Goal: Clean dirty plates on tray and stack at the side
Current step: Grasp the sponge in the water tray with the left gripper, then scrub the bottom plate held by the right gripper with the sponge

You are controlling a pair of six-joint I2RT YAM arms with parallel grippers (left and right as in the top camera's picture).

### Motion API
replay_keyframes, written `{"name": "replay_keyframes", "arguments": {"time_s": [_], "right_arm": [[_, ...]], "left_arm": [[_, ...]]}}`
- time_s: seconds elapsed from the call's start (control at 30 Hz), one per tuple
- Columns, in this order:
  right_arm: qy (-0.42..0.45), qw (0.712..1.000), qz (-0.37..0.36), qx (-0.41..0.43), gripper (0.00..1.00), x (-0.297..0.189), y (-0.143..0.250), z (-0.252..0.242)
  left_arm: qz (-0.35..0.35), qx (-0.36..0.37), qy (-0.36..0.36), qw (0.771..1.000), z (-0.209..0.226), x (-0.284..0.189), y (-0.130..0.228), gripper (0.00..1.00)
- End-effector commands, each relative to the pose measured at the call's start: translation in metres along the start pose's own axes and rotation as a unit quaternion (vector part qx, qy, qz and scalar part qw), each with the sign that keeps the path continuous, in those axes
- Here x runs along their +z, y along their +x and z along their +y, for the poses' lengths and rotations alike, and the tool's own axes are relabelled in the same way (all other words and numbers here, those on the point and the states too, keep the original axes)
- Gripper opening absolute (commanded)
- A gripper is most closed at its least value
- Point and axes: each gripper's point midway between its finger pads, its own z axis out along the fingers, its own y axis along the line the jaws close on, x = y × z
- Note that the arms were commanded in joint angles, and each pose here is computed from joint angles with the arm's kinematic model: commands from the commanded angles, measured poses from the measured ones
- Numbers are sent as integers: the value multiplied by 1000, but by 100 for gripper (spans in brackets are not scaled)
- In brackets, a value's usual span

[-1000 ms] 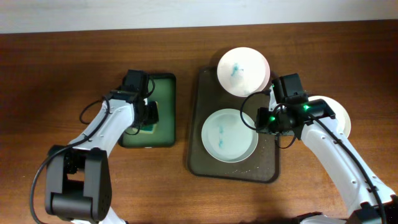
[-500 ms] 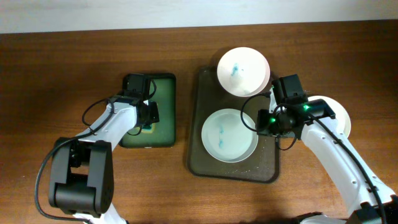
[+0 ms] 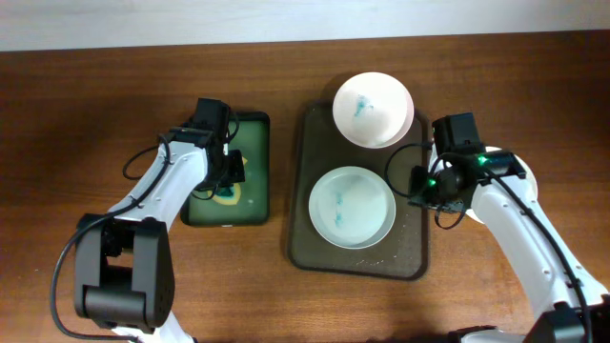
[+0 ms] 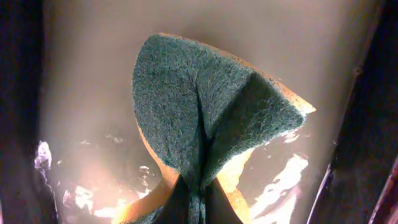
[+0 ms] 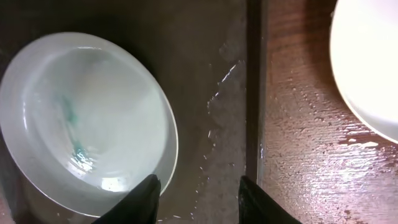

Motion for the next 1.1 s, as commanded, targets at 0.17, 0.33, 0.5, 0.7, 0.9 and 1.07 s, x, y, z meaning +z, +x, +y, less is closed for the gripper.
{"name": "replay_keyframes", "arguments": {"time_s": [0.17, 0.33, 0.5, 0.7, 0.9, 1.07], "right_arm": [[-52, 994, 43, -84, 29, 19, 8, 17], [-42, 992, 87, -76, 30, 46, 15, 12], [-73, 989, 107, -78, 25, 80, 12, 23], [-88, 986, 119, -83, 22, 105, 12, 27], [-74, 988, 123, -61, 4, 111, 12, 22], [-49, 991, 117, -30, 5, 112, 9, 15]], "left_arm": [[-15, 10, 9, 1000, -5, -32, -15, 0], [-4, 11, 37, 999, -16, -41, -14, 0], [-8, 35, 120, 992, -54, -83, -28, 0], [-21, 107, 160, 981, -121, -91, -12, 0], [17, 76, 171, 982, -177, -66, 16, 0], [97, 79, 207, 970, -228, -17, 57, 0]]}}
